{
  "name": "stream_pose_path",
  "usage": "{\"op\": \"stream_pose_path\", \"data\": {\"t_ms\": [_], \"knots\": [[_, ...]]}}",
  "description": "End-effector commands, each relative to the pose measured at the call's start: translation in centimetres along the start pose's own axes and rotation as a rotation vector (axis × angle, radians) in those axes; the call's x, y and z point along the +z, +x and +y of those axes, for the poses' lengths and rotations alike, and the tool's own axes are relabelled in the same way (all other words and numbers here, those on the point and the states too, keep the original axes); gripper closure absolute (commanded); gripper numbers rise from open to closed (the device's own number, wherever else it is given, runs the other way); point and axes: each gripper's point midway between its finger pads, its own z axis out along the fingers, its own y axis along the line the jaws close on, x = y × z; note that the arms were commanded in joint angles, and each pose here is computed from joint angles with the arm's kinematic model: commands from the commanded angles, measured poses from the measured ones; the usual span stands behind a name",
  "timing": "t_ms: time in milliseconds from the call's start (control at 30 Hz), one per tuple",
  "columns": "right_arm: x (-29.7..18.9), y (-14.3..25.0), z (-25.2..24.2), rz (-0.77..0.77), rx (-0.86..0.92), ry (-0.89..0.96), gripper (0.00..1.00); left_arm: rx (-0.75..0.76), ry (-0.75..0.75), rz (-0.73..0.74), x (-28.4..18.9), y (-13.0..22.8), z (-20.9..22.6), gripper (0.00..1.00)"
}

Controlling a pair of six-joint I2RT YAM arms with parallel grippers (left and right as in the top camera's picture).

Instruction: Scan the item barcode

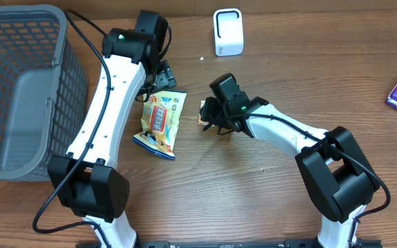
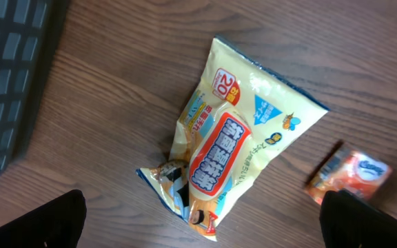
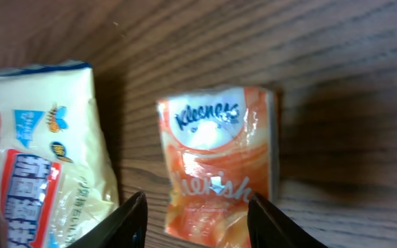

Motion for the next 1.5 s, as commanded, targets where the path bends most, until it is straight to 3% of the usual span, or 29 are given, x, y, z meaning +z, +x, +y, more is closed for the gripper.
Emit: {"op": "stream_pose_path", "data": {"t_ms": [0,133,333,533,867,900,1067,1200,1467], "knots": [[0.1,-0.7,-2.9,-0.007,0.077,0.088,0.57,-0.019,-0.009,0.016,0.4,0.4,0.3,0.0],[-1.3,-2.8,-6.0,0.02,0.169,0.148,0.61,-0.008,-0.009,0.015,0.4,0.4,0.3,0.0],[-2.3,-4.0,-4.5,0.088,0.045,0.01,0.61,-0.011,-0.002,0.008,0.5,0.2,0.2,0.0],[-2.4,-6.5,-5.1,-0.007,-0.017,0.045,0.56,-0.011,-0.003,0.007,0.5,0.2,0.2,0.0],[-0.1,-4.3,-7.1,0.091,0.075,0.084,0.58,-0.01,-0.003,0.007,0.5,0.2,0.2,0.0],[-0.1,-4.2,-7.1,0.095,0.076,0.084,0.62,-0.01,-0.003,0.007,0.5,0.2,0.2,0.0],[-0.3,-4.3,-6.7,0.107,0.082,0.053,0.96,-0.01,-0.002,0.008,0.5,0.2,0.2,0.0],[-2.1,-5.5,-5.1,0.146,0.078,-0.1,0.96,-0.01,-0.003,0.008,0.5,0.3,0.2,0.0],[-10.8,-9.5,-1.8,0.234,-0.032,-0.768,0.96,-0.011,-0.002,0.007,0.5,0.2,0.1,0.0]]}}
